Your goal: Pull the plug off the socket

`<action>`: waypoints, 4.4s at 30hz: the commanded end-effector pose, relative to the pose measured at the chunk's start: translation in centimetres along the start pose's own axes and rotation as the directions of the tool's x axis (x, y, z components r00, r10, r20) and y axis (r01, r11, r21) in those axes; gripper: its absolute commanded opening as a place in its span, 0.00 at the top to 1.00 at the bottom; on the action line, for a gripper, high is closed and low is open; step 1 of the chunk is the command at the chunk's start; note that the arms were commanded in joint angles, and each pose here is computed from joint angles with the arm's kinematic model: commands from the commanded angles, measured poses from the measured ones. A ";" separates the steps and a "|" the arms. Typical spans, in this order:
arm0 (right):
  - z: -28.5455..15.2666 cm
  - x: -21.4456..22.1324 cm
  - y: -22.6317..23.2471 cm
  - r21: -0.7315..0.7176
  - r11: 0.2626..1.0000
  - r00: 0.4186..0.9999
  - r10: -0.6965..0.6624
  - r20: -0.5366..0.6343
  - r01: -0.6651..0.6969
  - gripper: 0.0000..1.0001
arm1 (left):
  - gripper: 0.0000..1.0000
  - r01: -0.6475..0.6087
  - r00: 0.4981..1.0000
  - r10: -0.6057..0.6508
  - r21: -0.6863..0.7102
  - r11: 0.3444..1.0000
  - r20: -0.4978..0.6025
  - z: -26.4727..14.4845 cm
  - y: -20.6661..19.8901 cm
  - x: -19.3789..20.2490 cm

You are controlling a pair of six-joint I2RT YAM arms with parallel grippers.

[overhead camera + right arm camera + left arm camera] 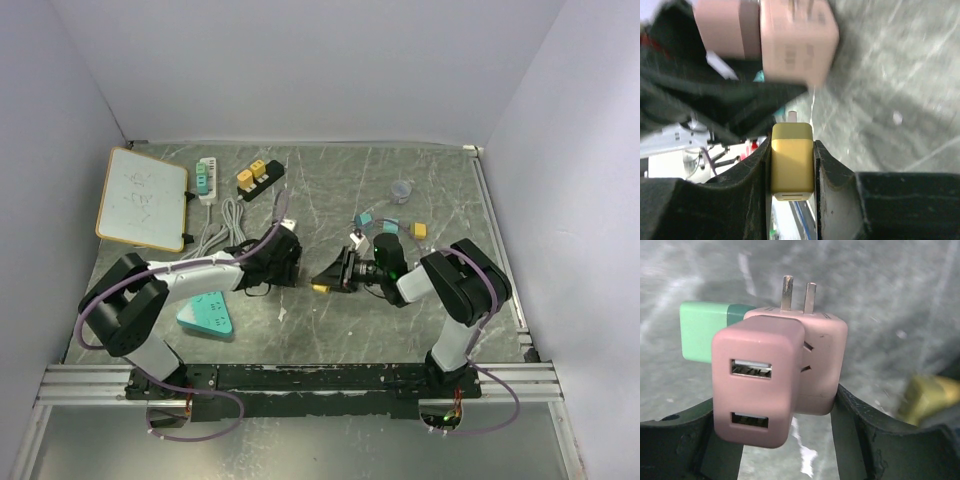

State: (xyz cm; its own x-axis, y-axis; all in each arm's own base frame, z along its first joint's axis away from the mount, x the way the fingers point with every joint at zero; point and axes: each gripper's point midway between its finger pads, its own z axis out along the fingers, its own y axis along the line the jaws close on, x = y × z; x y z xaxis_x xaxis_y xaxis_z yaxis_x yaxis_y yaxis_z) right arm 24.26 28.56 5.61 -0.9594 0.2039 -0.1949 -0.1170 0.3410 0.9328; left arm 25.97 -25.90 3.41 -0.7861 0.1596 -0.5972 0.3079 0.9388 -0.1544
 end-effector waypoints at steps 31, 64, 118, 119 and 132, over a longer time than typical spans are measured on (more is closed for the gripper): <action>-8.4 -10.8 -5.9 0.348 0.927 0.990 -0.131 -0.043 0.138 0.92 | 0.39 -0.088 0.994 0.091 0.065 0.994 -0.053 -2.8 -0.4 2.8; -7.1 -13.1 0.9 0.574 0.649 0.828 -0.553 -0.094 0.499 0.26 | 0.01 -0.009 0.989 -0.020 0.195 0.981 0.146 -11.5 0.1 -3.1; 6.9 2.1 7.2 0.530 0.372 0.586 -0.744 -0.322 0.762 0.39 | 0.01 0.422 0.883 -0.448 0.183 0.888 0.140 -10.1 7.9 0.0; 7.1 2.2 6.9 0.531 0.370 0.587 -0.742 -0.325 0.762 0.44 | 0.01 0.422 0.882 -0.449 0.187 0.887 0.139 -10.1 7.8 0.1; 6.3 1.4 7.6 0.539 0.508 0.675 -0.719 -0.165 0.672 0.92 | 0.01 0.404 0.897 -0.442 0.374 0.835 0.016 -9.1 4.0 0.2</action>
State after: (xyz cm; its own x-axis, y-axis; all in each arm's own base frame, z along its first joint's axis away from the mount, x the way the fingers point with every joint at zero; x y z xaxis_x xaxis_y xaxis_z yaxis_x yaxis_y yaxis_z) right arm 22.99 36.78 8.25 -0.5916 -0.3967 -0.7019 -0.6053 0.7936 0.0617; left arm 22.02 -16.92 8.62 -0.8190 -0.2811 -0.5002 0.0618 0.8235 -0.5639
